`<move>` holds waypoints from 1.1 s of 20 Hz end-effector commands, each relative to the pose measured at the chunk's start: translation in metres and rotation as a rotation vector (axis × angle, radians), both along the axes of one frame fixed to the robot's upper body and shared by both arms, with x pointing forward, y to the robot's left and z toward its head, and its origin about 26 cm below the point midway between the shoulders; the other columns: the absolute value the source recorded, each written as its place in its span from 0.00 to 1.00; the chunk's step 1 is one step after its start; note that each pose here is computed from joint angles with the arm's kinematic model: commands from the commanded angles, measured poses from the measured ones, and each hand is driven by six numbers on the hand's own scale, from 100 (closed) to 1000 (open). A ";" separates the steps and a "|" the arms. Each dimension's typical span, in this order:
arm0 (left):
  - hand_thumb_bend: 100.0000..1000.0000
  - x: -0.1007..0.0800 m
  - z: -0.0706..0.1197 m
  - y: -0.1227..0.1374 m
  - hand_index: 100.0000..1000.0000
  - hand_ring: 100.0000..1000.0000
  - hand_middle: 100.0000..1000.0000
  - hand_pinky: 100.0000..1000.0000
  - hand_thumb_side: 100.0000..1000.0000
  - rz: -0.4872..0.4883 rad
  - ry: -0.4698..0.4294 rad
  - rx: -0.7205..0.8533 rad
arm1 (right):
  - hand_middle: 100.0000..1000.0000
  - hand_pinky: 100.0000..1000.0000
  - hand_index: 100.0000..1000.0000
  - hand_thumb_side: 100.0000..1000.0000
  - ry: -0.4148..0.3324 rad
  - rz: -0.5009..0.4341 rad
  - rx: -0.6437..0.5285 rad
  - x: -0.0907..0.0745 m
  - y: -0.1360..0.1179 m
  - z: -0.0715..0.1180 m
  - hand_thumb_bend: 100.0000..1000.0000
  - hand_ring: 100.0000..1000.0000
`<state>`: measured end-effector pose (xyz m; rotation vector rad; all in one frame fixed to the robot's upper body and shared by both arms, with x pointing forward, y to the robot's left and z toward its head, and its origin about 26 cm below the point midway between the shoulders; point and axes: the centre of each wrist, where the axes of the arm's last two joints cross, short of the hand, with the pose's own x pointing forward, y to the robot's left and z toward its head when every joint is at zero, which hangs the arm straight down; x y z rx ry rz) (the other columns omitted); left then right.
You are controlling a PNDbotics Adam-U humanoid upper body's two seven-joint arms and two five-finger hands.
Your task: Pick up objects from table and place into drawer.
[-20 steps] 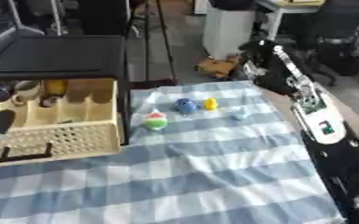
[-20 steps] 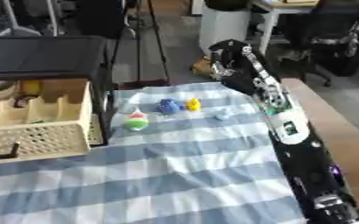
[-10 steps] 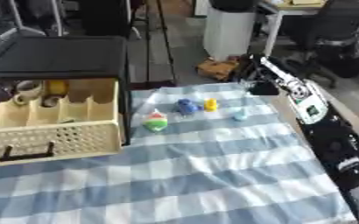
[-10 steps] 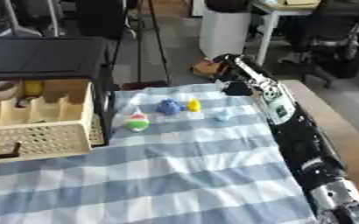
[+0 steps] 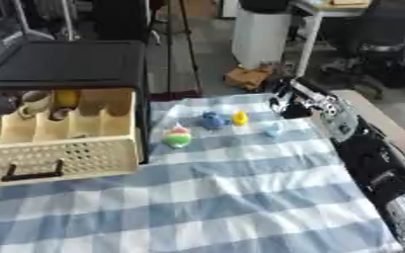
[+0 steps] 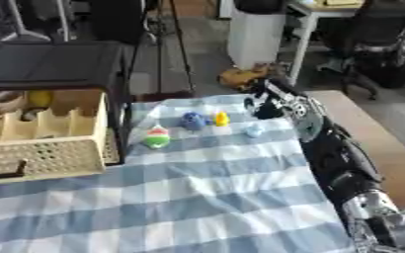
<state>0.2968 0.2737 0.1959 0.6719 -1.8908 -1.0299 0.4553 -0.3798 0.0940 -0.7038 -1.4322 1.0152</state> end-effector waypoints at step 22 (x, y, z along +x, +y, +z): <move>0.35 -0.002 0.004 -0.005 0.56 0.00 0.00 0.00 1.00 -0.039 -0.011 -0.009 | 0.82 0.68 0.92 0.27 0.199 -0.297 -0.213 -0.006 -0.030 -0.022 0.00 0.81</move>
